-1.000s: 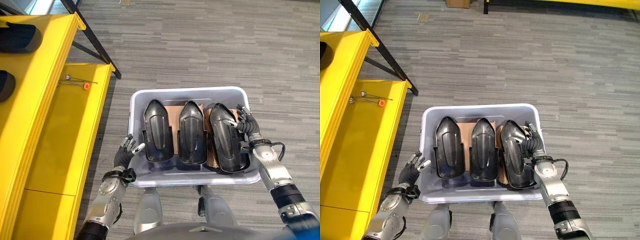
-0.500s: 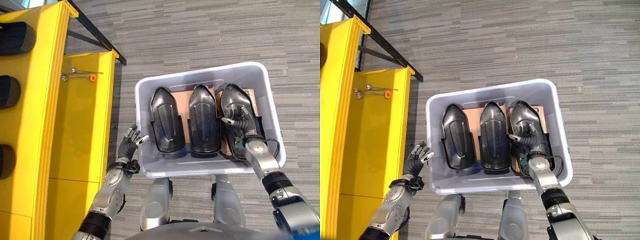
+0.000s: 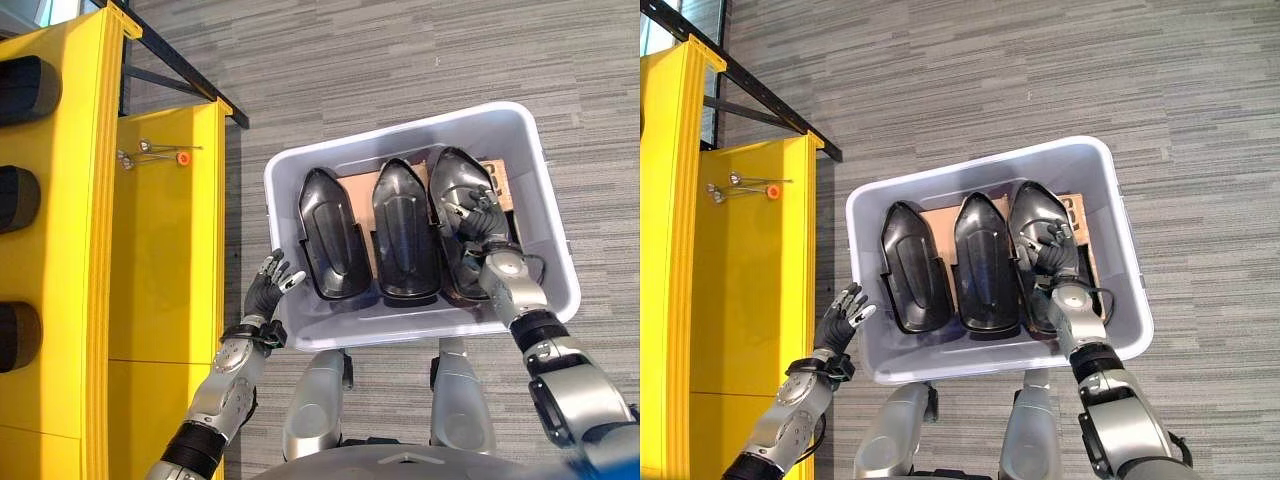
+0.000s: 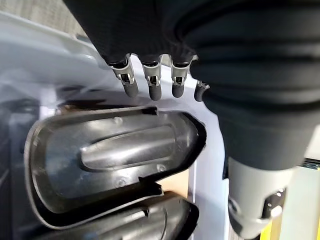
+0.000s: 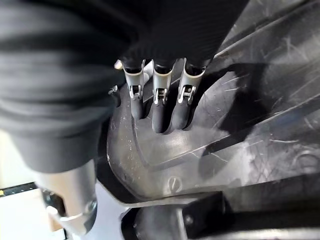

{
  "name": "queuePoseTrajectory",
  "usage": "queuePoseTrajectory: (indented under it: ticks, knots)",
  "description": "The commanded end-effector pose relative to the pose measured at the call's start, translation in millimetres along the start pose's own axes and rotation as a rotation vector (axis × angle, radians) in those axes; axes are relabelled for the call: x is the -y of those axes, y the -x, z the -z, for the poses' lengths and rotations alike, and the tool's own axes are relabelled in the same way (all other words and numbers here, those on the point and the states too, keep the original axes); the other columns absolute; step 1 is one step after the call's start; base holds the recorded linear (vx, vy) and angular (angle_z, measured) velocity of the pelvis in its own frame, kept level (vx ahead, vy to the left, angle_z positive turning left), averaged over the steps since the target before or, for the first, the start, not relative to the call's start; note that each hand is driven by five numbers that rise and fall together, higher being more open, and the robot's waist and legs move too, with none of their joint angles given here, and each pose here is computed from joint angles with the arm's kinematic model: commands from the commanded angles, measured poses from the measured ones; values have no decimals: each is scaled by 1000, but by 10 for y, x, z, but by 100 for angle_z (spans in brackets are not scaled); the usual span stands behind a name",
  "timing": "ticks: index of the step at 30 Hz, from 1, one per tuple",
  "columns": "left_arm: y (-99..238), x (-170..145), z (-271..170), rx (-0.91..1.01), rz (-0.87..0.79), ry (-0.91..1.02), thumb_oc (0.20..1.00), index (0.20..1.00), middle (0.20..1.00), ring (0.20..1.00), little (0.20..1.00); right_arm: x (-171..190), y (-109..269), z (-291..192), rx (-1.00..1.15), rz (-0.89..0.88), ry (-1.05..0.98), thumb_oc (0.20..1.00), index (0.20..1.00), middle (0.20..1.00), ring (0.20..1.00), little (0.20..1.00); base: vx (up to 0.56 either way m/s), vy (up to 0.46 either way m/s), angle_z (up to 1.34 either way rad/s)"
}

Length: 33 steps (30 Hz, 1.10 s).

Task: Move parts from the plastic box to the shelf.

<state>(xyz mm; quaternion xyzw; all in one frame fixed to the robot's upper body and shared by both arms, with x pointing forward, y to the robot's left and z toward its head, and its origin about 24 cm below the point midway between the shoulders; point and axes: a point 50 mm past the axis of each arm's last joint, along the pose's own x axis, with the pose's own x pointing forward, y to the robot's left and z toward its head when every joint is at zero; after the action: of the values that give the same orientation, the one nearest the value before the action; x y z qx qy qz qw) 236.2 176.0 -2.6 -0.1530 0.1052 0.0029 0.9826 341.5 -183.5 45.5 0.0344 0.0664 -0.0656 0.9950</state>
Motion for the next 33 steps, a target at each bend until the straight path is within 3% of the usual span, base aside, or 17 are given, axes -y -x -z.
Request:
queuePoseTrajectory:
  ticks: [1, 8, 10, 13, 23, 29, 33]
  knots:
    - [-14, -3, -152, 71, 5, -9, 1000, 1000, 1000, 1000, 1000, -443, 199, 267, -83, -156, -149, 1000, 1000, 1000, 1000, 1000, 0, 0, 0]
    - [-23, -10, -191, 92, -30, 1, 1000, 1000, 1000, 1000, 1000, -511, 401, 14, 67, -228, -240, 1000, 1000, 1000, 1000, 1000, 0, 0, 0]
    - [-20, -11, -218, 106, -43, -5, 1000, 1000, 1000, 1000, 1000, -417, 542, -317, 247, -236, -297, 1000, 1000, 1000, 1000, 1000, -8, 9, -6]
    - [-14, -10, -233, 114, -43, -6, 1000, 1000, 1000, 1000, 1000, -355, 592, -472, 333, -219, -288, 1000, 1000, 1000, 1000, 1000, -6, 9, -13]
    - [11, -63, -291, 153, -67, -34, 1000, 1000, 1000, 1000, 1000, -1, 778, -998, 667, -18, -50, 1000, 1000, 1000, 1000, 1000, 6, 5, -8]
    - [28, -72, -318, 172, -72, -40, 1000, 1000, 1000, 1000, 1000, 161, 745, -958, 672, 113, 179, 1000, 1000, 1000, 1000, 1000, 0, 0, 0]
    - [24, -86, -327, 178, -75, -45, 1000, 1000, 1000, 1000, 1000, 268, 618, -757, 560, 165, 254, 1000, 1000, 1000, 1000, 1000, 0, 0, 0]
